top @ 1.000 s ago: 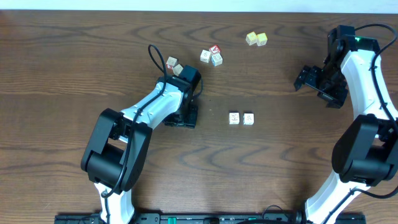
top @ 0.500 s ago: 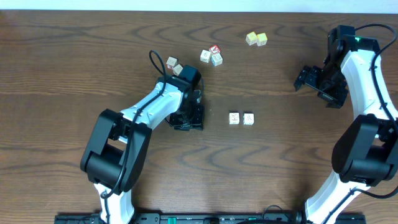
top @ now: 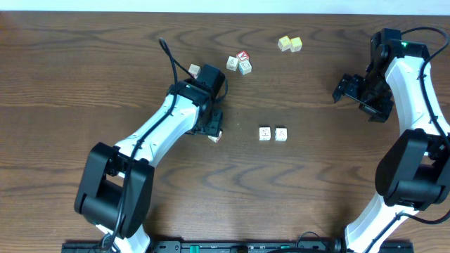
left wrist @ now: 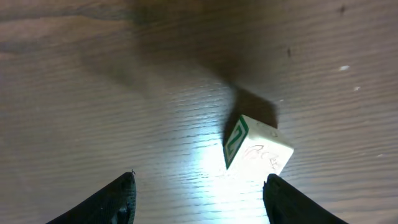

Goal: Lift 3 blocks
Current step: 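Close the left gripper on the O fish block, then carry the O block right toward the B and A blocks with the left gripper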

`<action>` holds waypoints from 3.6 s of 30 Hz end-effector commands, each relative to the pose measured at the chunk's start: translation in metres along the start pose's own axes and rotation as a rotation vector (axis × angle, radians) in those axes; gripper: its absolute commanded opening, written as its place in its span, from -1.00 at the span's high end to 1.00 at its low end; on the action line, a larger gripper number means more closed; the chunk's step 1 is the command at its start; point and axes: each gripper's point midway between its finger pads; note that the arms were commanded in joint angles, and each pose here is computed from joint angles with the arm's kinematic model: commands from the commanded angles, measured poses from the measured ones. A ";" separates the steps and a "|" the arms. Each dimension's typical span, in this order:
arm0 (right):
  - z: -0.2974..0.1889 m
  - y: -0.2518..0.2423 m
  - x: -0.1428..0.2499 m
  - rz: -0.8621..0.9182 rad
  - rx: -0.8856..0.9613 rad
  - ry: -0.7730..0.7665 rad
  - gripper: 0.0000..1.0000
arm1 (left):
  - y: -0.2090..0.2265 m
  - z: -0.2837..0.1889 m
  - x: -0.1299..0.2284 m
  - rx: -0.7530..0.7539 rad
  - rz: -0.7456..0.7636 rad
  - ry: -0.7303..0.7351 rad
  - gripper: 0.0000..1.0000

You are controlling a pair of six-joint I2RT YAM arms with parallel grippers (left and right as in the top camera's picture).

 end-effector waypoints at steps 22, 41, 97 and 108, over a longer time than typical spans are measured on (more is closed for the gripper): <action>-0.015 0.001 -0.004 0.017 -0.025 -0.041 -0.99 | -0.036 0.041 0.012 0.114 0.335 0.063 -0.48; -0.015 0.001 -0.004 0.017 -0.025 -0.041 -0.99 | -0.036 0.041 0.013 0.110 0.241 0.069 0.14; -0.015 0.001 -0.004 0.017 -0.025 -0.041 -0.99 | -0.074 0.039 -0.009 0.159 -0.312 0.012 0.29; -0.015 0.001 -0.004 0.017 -0.025 -0.041 -0.98 | -0.095 0.037 -0.017 0.168 -0.257 -0.038 0.28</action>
Point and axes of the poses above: each gripper's point midway between its finger pads, its own z axis out along the fingers, its own y axis along the line the jaws close on, x = y × z, and after that the axes turned 13 degrees about z, right-handed
